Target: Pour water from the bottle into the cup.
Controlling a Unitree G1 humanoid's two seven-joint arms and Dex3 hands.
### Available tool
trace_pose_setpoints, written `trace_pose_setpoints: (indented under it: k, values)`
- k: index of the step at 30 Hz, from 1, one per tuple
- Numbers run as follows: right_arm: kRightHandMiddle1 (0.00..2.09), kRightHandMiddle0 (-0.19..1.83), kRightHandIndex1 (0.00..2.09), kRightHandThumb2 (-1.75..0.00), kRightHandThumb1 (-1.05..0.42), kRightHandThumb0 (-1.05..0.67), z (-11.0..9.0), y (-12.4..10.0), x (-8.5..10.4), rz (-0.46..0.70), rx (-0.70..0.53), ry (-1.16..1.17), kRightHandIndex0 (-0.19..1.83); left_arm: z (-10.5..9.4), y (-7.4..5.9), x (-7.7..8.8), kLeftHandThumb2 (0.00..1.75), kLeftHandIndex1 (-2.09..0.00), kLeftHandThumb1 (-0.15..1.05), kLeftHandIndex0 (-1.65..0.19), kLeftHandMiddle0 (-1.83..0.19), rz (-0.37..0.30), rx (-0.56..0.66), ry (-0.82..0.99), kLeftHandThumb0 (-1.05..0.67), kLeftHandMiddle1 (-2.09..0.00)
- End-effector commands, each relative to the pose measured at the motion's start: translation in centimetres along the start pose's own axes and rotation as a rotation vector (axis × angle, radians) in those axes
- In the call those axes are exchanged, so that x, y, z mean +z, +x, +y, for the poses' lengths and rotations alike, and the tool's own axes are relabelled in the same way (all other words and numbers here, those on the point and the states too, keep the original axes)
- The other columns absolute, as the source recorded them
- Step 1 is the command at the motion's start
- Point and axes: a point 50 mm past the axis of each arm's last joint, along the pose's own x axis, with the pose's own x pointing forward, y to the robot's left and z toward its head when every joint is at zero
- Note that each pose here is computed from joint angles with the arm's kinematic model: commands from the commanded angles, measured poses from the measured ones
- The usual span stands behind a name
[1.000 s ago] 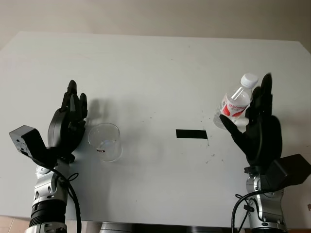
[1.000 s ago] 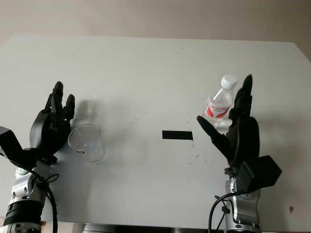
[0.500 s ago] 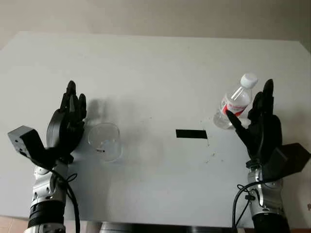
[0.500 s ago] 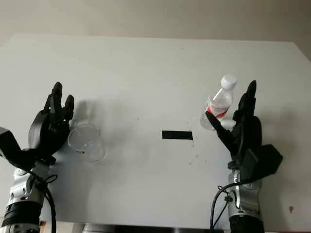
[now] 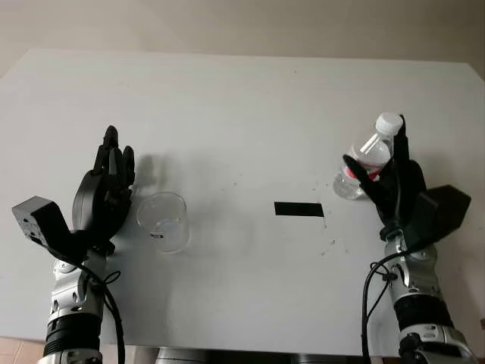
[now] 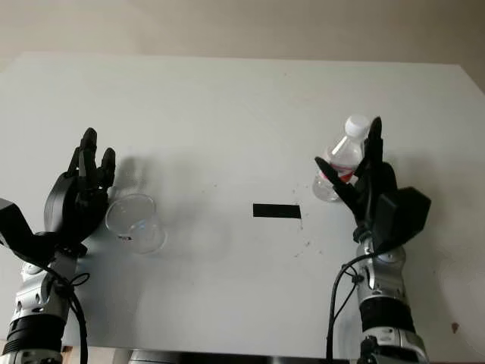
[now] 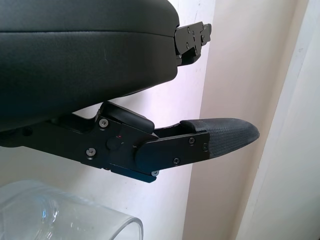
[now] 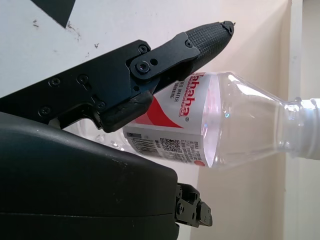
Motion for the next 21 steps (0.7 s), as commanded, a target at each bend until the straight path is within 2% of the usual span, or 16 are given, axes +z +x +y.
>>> trace_pose_setpoints:
  k: [1,10,13,15,16,17,18,19,20,21]
  values:
    - [0.00,-0.19,0.00,-0.06,-0.92,-0.79,-0.4,0.4,0.3,0.008,0.001,-0.007,-0.19,0.1,-0.5,-0.6,0.57,-0.01,1.05,0.19,0.17,0.022,0.011,-0.005,-0.86,-0.05]
    - [0.00,-0.19,0.00,-0.05,-0.92,-0.76,0.0,0.7,-0.1,0.026,0.042,0.014,-0.19,0.1,-0.6,-0.5,0.56,-0.01,1.05,0.19,0.17,0.021,0.020,-0.005,-0.85,-0.06]
    - [0.03,-0.14,0.01,-0.05,-0.90,-0.63,0.1,0.7,0.0,0.016,0.058,0.047,-0.18,0.1,-0.6,-0.5,0.56,-0.01,1.05,0.19,0.17,0.020,0.015,-0.002,-0.85,-0.05]
    - [0.09,-0.03,0.05,-0.05,-0.89,-0.56,0.1,0.8,0.0,0.022,0.064,0.052,-0.10,0.0,-0.6,-0.5,0.57,0.00,1.05,0.19,0.18,0.020,0.014,-0.002,-0.85,-0.05]
    - [0.23,0.11,0.15,-0.05,-0.87,-0.50,0.1,0.9,0.0,0.030,0.069,0.051,0.06,0.0,-0.6,-0.6,0.56,0.00,1.05,0.19,0.17,0.020,0.014,-0.003,-0.86,-0.05]
    - [0.44,0.07,0.20,-0.05,-0.87,-0.49,0.1,1.0,0.0,0.041,0.074,0.048,0.10,0.0,-0.6,-0.6,0.56,0.00,1.05,0.19,0.17,0.020,0.014,-0.005,-0.86,-0.05]
    - [0.74,0.01,0.32,-0.05,-0.86,-0.47,0.1,1.1,-0.1,0.052,0.083,0.043,0.15,-0.1,-0.6,-0.6,0.56,0.00,1.05,0.19,0.17,0.018,0.013,-0.004,-0.85,-0.05]
    - [1.17,0.01,0.73,-0.05,-0.86,-0.42,0.1,1.2,-0.1,0.059,0.089,0.040,0.15,-0.1,-0.6,-0.6,0.56,0.00,1.05,0.19,0.17,0.018,0.012,-0.003,-0.85,-0.05]
    - [1.33,0.01,0.97,-0.05,-0.86,-0.40,0.1,1.3,-0.1,0.064,0.098,0.030,0.09,-0.1,-0.5,-0.6,0.56,0.00,1.05,0.19,0.17,0.018,0.014,-0.002,-0.85,-0.05]
    - [1.45,0.05,1.18,-0.05,-0.85,-0.38,0.1,1.4,-0.1,0.067,0.105,0.024,0.13,-0.1,-0.5,-0.6,0.56,-0.01,1.05,0.19,0.17,0.018,0.016,-0.001,-0.85,-0.06]
